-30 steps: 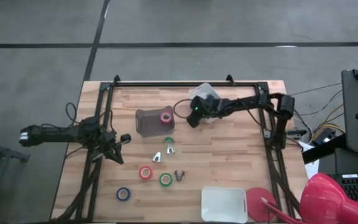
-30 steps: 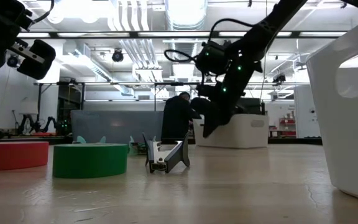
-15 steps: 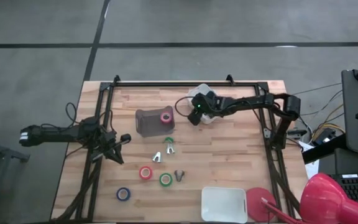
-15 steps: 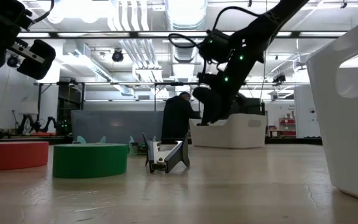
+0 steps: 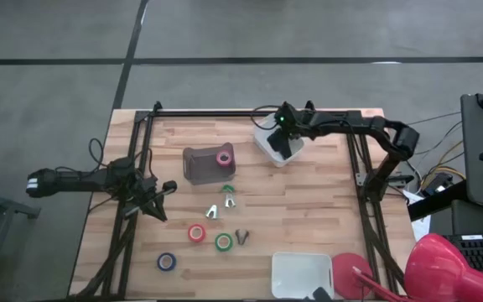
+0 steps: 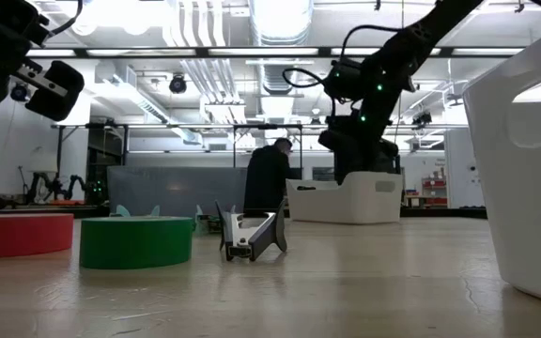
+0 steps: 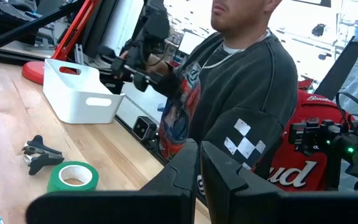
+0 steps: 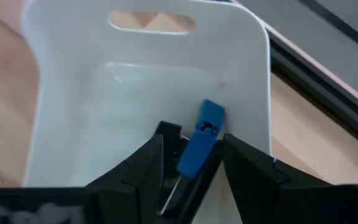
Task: Pick and place Stapler, Stapler remover, tape
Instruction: Adjust the top white bin on the table
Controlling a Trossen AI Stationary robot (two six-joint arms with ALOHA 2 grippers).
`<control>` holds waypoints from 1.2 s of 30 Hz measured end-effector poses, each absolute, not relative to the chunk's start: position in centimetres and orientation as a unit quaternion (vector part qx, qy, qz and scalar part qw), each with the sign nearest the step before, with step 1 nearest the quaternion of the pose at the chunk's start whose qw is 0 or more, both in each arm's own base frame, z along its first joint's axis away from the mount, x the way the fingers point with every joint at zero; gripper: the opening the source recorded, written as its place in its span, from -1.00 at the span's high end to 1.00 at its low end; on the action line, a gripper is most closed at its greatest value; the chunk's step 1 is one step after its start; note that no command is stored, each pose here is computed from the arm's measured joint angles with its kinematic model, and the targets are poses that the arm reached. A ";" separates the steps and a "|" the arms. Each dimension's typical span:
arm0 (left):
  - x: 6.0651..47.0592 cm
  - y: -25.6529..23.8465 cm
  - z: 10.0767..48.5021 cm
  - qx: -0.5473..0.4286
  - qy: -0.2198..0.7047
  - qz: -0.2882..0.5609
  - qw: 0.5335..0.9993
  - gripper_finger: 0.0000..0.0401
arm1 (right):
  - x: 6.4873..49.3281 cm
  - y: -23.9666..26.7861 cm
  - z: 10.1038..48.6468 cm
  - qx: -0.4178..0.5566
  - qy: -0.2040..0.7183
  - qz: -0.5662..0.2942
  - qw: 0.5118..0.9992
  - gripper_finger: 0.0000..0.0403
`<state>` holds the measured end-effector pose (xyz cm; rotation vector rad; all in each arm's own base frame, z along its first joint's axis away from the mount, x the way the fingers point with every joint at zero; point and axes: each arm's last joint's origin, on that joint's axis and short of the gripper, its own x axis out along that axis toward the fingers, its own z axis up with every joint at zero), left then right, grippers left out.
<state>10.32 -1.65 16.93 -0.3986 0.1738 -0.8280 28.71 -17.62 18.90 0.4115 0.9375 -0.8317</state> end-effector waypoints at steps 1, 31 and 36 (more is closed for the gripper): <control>10.3 -1.7 16.9 -0.192 0.084 -0.399 0.893 0.88 | 28.5 -17.9 18.7 0.194 0.438 -0.388 0.787 0.24; 10.3 -1.7 16.9 -0.193 0.085 -0.399 0.893 0.88 | 27.0 -19.6 19.4 0.201 0.446 -0.412 0.769 0.11; 10.3 -1.7 16.9 -0.193 0.086 -0.398 0.892 0.88 | 27.2 -19.8 18.7 0.200 0.454 -0.412 0.764 0.08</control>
